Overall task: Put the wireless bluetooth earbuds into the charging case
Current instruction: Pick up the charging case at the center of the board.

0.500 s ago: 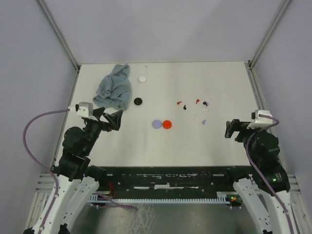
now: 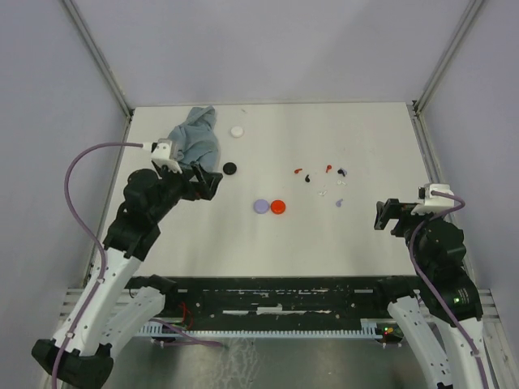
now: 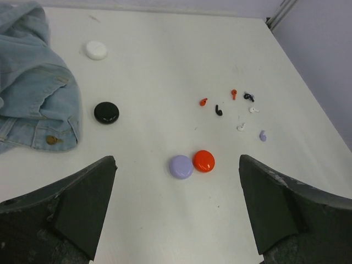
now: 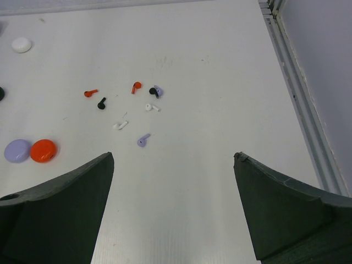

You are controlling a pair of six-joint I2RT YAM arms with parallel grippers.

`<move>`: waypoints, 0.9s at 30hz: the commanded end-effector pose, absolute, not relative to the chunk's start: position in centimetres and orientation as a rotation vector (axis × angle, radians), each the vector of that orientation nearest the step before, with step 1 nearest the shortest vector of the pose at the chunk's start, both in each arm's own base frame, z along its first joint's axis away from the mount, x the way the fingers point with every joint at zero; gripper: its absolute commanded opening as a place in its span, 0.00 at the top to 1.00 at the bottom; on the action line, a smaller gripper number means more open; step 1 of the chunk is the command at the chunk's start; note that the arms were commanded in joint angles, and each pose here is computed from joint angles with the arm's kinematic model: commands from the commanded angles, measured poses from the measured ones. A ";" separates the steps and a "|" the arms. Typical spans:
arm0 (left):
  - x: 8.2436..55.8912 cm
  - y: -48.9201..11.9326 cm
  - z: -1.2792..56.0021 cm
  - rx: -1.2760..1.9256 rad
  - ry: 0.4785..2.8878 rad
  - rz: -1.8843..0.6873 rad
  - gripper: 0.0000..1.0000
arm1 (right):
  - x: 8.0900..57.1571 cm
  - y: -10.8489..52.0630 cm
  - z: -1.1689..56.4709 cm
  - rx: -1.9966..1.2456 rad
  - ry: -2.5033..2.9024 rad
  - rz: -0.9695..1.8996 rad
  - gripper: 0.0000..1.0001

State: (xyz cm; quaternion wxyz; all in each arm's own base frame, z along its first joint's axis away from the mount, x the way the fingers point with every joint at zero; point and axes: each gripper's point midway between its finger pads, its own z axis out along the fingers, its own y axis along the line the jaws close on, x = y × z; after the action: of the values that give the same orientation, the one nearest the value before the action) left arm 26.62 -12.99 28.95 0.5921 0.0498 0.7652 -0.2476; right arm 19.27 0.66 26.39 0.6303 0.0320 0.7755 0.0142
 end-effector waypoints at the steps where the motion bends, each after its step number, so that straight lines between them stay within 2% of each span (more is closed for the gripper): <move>1: 27.6 -14.4 28.9 0.044 1.869 -0.669 0.01 | 19.6 0.4 27.7 0.093 1.718 0.032 0.01; 9: 29.9 -19.8 24.4 0.103 2.070 -0.702 0.01 | 19.3 0.3 27.7 0.101 1.709 0.032 0.01; 27: 32.3 -33.7 13.7 0.427 2.312 -0.592 0.02 | 19.0 0.6 27.8 0.088 1.684 0.058 0.01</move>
State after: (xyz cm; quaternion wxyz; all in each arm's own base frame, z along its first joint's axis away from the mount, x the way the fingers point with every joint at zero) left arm 30.44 -31.34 13.32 0.3325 0.1617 0.9006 -0.2286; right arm 18.75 0.55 26.40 0.6406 0.0338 0.7669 0.0175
